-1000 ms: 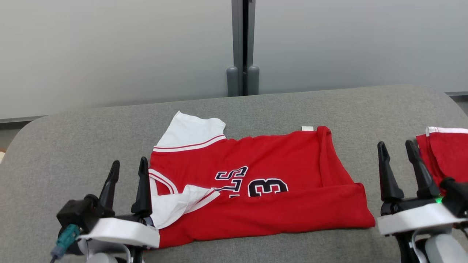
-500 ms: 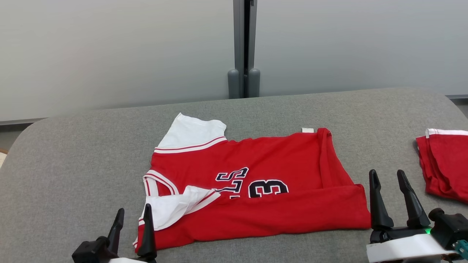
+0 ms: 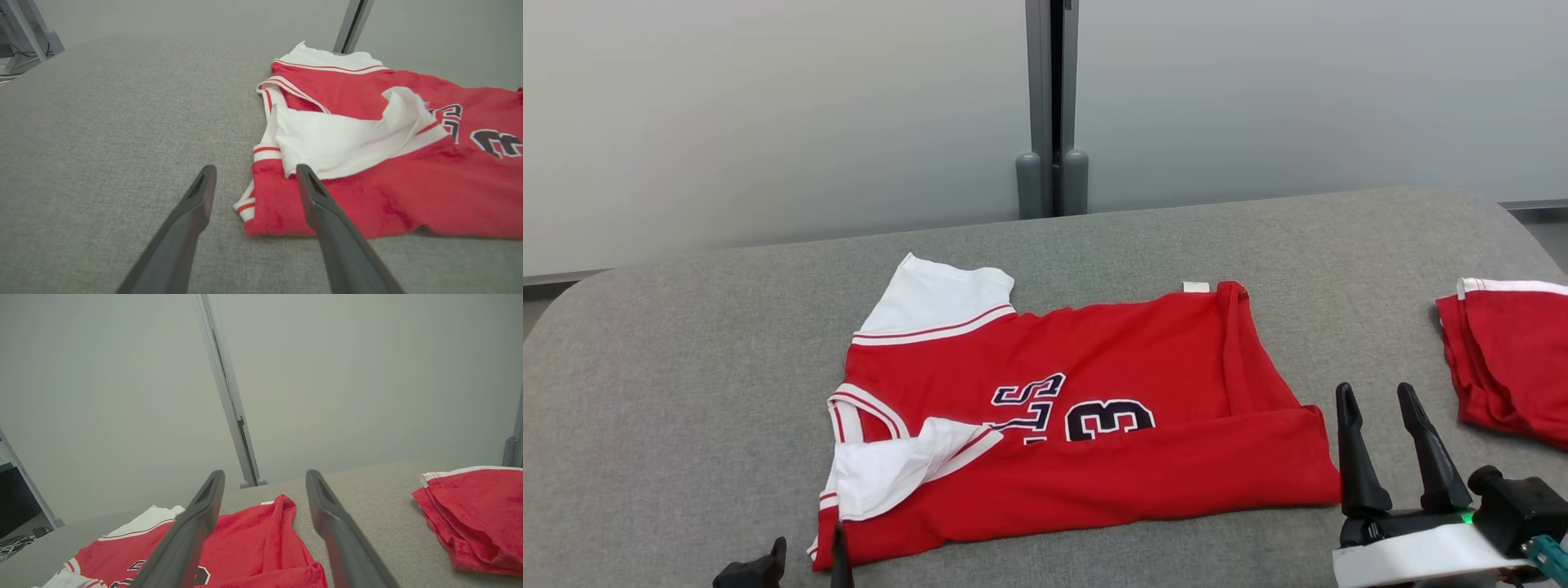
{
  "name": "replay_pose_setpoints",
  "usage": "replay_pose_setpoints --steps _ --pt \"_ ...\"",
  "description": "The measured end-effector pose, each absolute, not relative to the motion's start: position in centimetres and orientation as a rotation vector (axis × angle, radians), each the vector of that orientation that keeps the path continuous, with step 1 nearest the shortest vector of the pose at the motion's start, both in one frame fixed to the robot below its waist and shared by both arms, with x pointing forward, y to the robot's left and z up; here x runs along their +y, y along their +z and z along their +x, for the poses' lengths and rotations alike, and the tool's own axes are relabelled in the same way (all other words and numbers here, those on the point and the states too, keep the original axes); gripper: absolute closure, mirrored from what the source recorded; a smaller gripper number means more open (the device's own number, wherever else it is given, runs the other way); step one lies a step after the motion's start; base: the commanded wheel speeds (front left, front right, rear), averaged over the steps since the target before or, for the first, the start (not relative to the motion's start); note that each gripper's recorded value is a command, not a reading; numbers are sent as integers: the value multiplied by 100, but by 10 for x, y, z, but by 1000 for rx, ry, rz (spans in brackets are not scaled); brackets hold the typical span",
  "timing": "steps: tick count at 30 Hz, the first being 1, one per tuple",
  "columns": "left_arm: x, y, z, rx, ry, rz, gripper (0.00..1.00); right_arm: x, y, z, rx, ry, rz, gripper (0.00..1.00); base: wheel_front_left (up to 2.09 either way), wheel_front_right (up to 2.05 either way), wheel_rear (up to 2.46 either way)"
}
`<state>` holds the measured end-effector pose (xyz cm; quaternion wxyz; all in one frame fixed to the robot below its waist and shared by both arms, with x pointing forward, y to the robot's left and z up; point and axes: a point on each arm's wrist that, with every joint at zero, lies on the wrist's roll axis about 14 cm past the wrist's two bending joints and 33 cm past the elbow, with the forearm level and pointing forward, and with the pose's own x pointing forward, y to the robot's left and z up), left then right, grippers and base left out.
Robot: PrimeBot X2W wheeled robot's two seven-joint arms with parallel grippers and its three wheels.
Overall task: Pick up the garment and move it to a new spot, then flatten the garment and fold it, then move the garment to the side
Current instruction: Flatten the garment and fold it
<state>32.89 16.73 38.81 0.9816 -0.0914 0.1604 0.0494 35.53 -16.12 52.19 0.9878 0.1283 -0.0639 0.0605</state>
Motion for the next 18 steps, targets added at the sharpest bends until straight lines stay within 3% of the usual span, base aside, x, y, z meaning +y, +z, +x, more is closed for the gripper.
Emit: replay_pose_setpoints --steps 13,15,18 --pt "171 345 329 515 64 -108 0 -169 513 353 -103 97 259 0 0 0 0" --pt "168 345 331 523 40 -113 100 -174 508 353 -88 81 259 0 0 0 0" --pt "162 346 332 519 13 -122 100 -179 497 353 -56 58 270 0 0 0 0"
